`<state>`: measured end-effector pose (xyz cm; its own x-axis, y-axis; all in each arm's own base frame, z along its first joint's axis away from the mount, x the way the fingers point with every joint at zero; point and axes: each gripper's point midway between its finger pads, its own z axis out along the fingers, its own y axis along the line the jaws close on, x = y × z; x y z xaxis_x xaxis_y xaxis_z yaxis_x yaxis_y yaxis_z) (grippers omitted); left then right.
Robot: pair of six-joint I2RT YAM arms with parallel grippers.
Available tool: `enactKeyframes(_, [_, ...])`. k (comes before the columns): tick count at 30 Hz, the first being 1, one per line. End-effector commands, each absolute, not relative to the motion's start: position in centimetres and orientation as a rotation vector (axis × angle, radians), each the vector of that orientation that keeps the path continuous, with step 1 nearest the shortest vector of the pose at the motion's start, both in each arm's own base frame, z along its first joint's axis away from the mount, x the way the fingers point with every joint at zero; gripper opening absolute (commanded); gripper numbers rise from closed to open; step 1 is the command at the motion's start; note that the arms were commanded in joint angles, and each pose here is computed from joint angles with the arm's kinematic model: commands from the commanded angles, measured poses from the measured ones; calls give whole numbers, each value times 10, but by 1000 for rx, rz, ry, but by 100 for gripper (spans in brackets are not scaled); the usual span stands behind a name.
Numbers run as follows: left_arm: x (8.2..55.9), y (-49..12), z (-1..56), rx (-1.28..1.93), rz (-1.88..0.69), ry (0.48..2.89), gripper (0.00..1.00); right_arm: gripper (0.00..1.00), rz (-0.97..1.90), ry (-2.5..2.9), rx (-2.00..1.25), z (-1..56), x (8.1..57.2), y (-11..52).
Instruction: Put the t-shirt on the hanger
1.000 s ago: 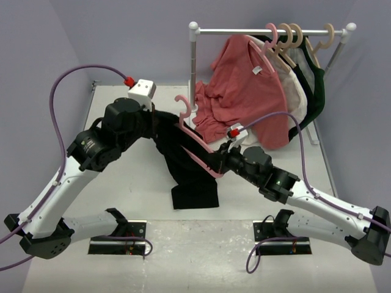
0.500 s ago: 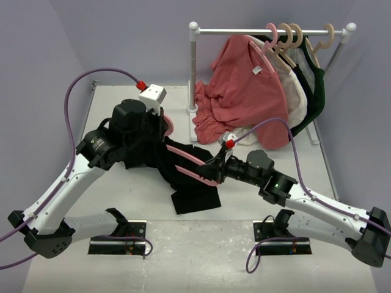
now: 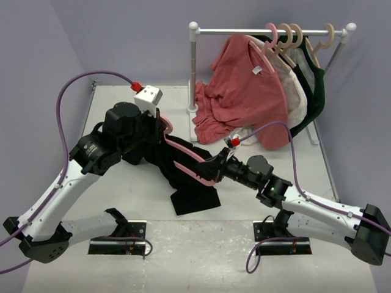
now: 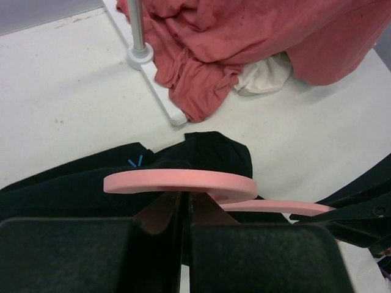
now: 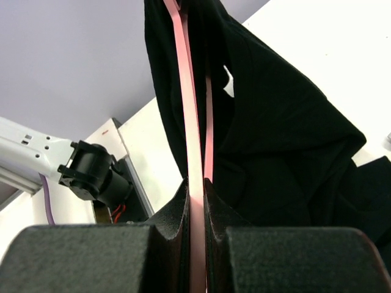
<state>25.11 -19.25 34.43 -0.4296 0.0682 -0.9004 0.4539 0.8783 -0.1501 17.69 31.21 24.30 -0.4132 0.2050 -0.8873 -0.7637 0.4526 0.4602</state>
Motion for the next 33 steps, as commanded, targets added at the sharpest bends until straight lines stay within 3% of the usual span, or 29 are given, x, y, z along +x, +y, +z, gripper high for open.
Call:
enactKeyframes(1, [250, -155, 353, 214, -308, 1978, 0, 0, 1207, 1445, -291, 304, 196, 300])
enactKeyframes(8, [260, -133, 373, 47, -245, 1886, 0, 0, 1160, 1511, -200, 276, 193, 273])
enactKeyframes(17, [257, -226, 340, 466, -576, 1938, 0, 0, 1237, 1372, -418, 297, 165, 284])
enactKeyframes(22, [273, -230, 330, 524, -480, 2001, 0, 0, 1250, 1277, -546, 313, 148, 286])
enactKeyframes(33, [232, -260, 307, 813, -715, 2004, 0, 0, 1151, 1298, -99, 332, 200, 249])
